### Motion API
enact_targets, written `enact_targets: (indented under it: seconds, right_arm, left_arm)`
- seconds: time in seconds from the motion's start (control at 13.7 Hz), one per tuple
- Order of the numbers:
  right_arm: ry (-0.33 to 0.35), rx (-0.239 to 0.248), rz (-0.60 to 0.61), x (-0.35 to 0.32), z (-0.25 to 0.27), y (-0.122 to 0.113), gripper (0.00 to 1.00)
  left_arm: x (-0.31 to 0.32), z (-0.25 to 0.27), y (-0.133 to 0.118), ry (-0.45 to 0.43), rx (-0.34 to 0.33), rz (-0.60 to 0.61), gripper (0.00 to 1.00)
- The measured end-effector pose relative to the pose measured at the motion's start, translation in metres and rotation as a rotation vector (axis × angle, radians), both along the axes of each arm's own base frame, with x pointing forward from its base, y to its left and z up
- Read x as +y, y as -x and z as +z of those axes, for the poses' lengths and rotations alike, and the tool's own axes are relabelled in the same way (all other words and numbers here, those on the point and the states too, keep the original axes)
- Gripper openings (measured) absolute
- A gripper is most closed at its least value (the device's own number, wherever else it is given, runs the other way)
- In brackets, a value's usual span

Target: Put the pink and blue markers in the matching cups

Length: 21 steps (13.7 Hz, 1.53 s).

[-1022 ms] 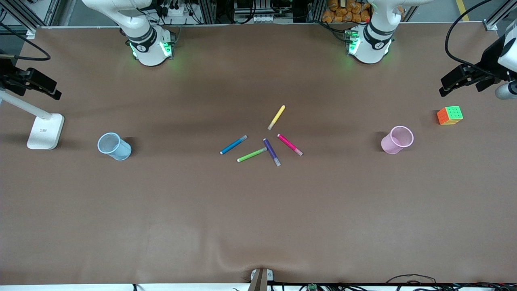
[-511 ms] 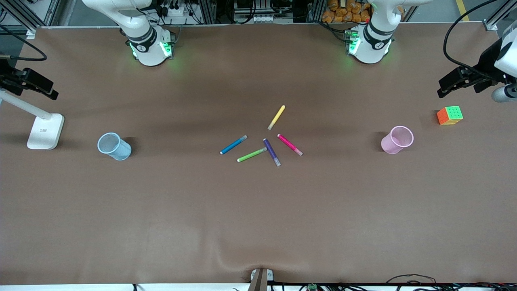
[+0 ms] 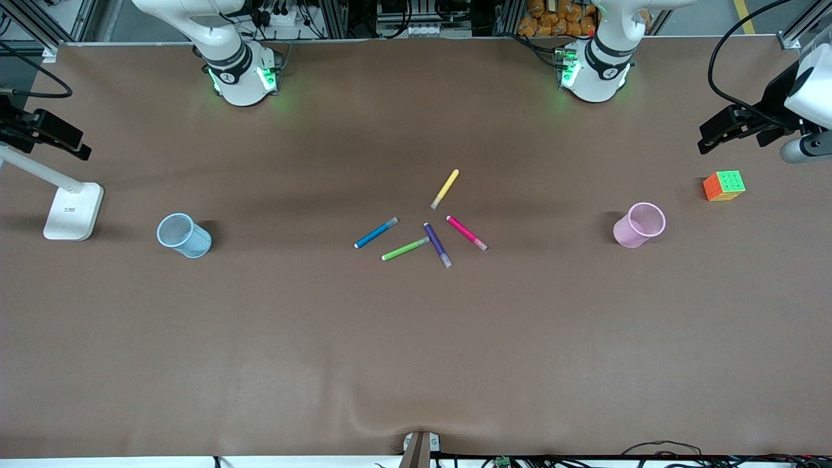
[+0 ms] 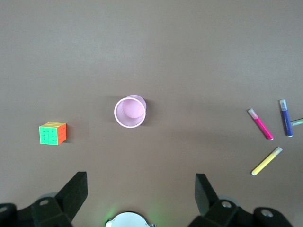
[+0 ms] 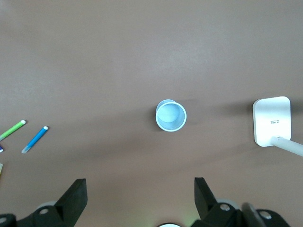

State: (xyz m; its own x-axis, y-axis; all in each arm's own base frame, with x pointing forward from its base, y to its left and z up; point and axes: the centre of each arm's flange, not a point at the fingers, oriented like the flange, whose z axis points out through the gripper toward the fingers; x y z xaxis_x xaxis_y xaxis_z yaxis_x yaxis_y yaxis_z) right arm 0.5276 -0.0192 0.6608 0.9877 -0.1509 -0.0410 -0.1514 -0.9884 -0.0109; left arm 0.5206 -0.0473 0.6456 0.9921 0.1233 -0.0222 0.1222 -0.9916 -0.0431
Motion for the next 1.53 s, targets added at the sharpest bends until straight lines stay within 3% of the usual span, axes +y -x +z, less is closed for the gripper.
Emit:
enact_targets:
  seconds: [1.53]
  right_arm:
    - [0.0, 0.001, 0.001, -0.0001, -0.0001, 0.0001, 1.0]
  left_arm:
    - [-0.0013, -0.0053, -0.0055, 0.0, 0.009, -0.002, 1.0]
